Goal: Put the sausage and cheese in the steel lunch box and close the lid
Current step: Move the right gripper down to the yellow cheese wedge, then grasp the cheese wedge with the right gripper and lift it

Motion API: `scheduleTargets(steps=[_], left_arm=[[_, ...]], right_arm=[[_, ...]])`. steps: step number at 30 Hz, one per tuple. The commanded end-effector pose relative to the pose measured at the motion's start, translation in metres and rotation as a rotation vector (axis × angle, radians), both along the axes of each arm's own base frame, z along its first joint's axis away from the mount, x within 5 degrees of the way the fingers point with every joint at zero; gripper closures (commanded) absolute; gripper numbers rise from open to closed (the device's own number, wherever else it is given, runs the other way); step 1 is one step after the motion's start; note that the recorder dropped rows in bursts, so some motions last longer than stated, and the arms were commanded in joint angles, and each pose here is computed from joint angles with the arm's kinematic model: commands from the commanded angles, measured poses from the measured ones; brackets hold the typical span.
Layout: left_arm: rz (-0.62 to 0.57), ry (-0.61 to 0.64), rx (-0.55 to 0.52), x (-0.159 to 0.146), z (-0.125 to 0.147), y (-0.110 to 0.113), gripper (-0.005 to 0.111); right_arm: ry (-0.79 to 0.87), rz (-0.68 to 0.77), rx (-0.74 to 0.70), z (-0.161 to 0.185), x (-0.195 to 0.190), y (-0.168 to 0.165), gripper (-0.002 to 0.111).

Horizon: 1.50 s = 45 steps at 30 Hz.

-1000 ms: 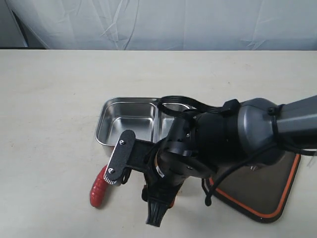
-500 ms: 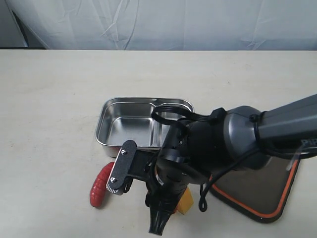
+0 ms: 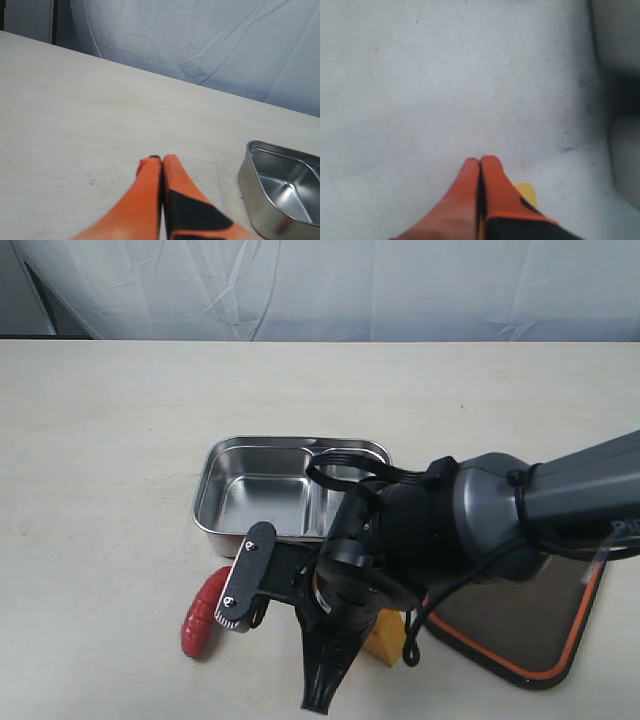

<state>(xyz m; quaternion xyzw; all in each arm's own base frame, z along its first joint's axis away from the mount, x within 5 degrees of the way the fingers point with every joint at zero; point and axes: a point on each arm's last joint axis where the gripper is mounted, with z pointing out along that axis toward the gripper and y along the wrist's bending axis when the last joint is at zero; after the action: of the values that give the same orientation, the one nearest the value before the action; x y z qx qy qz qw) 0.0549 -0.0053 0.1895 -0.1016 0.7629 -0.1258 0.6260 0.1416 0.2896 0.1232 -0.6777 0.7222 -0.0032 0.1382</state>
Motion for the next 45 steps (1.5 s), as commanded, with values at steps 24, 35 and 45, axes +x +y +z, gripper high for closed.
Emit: scheduleTargets(steps=[24,35,45], left_arm=[[-0.006,-0.008,0.003,0.0,0.0,0.0,0.107],[-0.023,-0.008,0.003,0.0,0.0,-0.001,0.107],[-0.023,-0.008,0.003,0.0,0.0,-0.001,0.107]], right_arm=[[0.279,-0.428,0.184,0.088,-0.014,0.053,0.071],[-0.005,-0.504,-0.228,0.09,0.004,0.007,0.04],[0.018,-0.453,-0.171,0.058,-0.004,-0.004,0.04]])
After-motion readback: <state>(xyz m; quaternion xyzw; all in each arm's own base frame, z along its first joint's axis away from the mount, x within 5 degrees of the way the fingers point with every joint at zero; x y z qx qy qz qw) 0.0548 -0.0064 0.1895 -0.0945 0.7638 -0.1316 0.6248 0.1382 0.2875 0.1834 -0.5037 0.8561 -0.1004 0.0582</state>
